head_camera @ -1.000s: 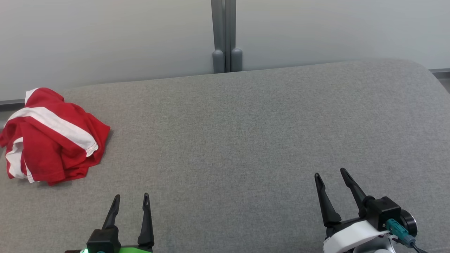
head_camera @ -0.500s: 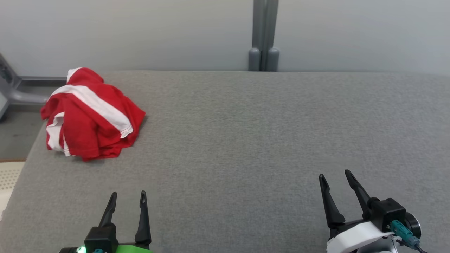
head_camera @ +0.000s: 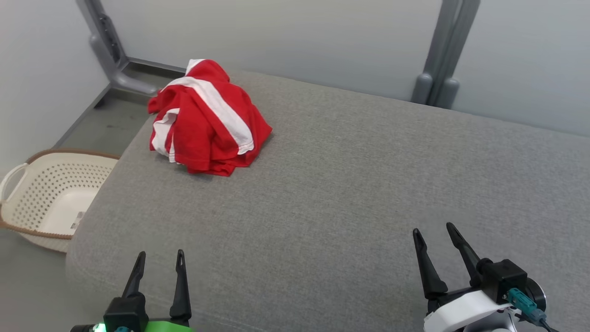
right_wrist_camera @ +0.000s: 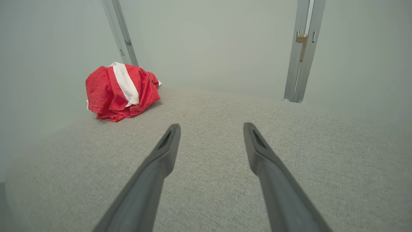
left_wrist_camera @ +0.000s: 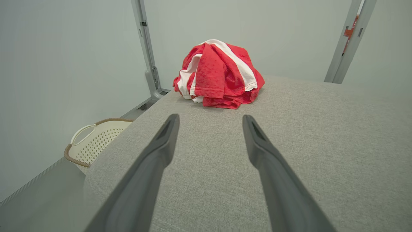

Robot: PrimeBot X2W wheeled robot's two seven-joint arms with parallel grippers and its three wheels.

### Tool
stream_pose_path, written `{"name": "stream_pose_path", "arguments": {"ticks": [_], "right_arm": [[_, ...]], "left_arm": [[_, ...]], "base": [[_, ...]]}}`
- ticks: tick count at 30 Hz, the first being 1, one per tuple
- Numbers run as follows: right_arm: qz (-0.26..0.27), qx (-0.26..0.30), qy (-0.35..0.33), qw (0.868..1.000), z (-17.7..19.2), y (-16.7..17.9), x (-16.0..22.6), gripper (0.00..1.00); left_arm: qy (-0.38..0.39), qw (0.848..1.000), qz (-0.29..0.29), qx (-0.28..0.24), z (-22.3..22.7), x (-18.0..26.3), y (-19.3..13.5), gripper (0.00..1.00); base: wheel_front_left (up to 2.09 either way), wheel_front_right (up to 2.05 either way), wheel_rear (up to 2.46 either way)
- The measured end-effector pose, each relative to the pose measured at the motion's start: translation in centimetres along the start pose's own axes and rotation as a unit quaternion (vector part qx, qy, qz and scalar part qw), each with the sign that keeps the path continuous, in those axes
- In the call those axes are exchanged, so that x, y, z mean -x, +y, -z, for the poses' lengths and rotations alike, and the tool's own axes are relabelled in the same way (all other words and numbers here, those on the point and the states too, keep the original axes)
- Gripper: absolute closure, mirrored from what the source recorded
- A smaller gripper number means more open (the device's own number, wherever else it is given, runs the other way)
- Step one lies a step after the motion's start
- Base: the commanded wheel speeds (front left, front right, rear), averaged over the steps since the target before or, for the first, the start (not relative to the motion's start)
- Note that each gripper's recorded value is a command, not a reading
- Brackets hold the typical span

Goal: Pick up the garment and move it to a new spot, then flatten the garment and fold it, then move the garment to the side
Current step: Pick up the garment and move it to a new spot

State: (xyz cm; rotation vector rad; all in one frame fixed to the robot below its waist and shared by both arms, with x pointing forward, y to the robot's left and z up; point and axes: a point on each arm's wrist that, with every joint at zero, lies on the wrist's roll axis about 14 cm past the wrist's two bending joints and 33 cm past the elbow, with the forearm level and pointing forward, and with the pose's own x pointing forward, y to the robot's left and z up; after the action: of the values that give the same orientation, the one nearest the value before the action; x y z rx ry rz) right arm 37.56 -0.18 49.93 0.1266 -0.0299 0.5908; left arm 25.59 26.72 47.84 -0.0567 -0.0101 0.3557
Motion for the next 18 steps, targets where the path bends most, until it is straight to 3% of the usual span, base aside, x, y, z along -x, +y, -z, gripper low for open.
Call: {"name": "stream_pose_path", "arguments": {"ticks": [7, 18], "right_arm": [[-0.033, -0.002, 0.004, 0.999, 0.3, 1.9, -1.1, 0.0], [-0.019, 0.002, 0.01, 1.0, 0.8, 0.9, -0.8, 0.0]], "left_arm": [[-0.003, 0.999, -0.032, 0.0, -0.2, 1.1, 1.9, 0.0], [0.003, 1.0, -0.027, 0.0, 0.0, 0.3, 1.3, 0.0]], "base": [[0.0, 0.0, 0.0], [0.0, 0.0, 0.0]]}}
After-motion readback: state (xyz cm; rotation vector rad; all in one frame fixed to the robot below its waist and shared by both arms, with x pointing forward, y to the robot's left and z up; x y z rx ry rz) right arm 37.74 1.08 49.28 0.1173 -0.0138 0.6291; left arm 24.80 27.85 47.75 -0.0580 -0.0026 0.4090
